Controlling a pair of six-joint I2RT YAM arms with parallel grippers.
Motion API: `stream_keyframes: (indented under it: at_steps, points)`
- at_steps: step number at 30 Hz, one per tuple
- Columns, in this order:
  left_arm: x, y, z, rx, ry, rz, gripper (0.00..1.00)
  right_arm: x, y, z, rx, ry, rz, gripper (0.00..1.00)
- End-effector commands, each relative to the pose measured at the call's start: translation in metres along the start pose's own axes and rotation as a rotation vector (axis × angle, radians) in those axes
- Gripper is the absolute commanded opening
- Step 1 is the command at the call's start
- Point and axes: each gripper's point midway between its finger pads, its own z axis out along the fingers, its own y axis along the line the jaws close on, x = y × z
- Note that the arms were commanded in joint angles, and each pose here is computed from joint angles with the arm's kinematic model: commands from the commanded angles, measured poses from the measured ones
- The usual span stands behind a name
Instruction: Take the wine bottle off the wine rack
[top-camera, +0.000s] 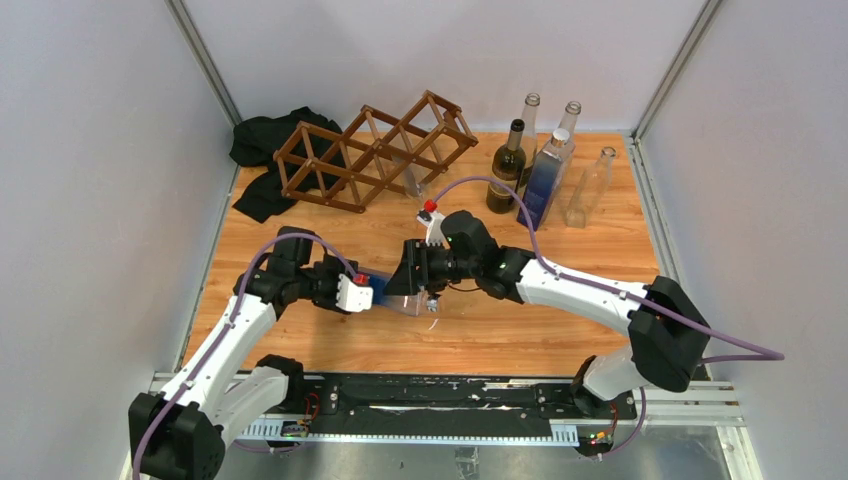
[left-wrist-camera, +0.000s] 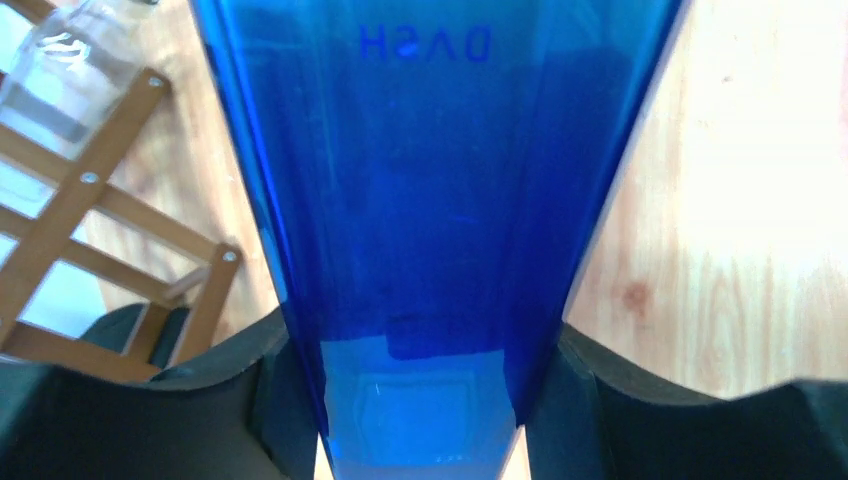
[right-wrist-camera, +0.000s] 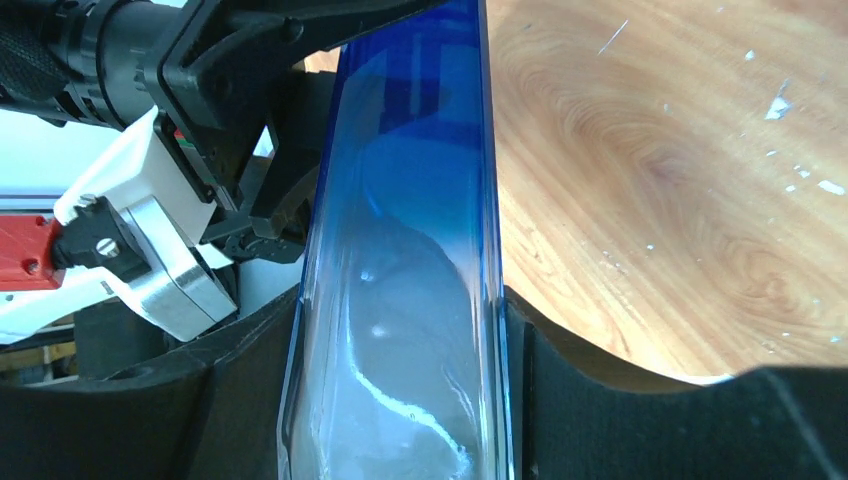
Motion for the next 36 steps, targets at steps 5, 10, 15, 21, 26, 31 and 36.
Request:
stream_keyframes:
  at_steps: [5, 10, 15, 21, 26, 31, 36]
  points:
    - [-0.037, 0.052, -0.014, -0.172, -0.134, -0.051, 0.0, -0.053, 0.068, -0.054, -0.148, -0.191, -0.179, 0.86]
    - [-0.064, 0.056, -0.025, -0.173, -0.25, -0.161, 0.0, -0.07, 0.069, -0.095, -0.097, -0.333, -0.244, 0.93]
    - [-0.092, 0.064, -0.034, -0.125, -0.372, -0.36, 0.0, -0.079, 0.065, -0.138, -0.034, -0.462, -0.314, 0.96]
    - [-0.129, 0.072, -0.047, -0.046, -0.535, -0.546, 0.0, -0.082, 0.07, -0.173, -0.016, -0.562, -0.353, 0.97]
    - [-0.156, 0.071, -0.061, 0.058, -0.645, -0.643, 0.0, -0.084, 0.077, -0.163, -0.065, -0.548, -0.372, 0.98]
    - [-0.177, 0.064, -0.075, 0.174, -0.726, -0.708, 0.0, -0.095, 0.086, -0.145, -0.115, -0.534, -0.387, 0.98]
    - [-0.193, 0.053, -0.089, 0.26, -0.787, -0.714, 0.0, -0.105, 0.087, -0.126, -0.142, -0.534, -0.381, 0.98]
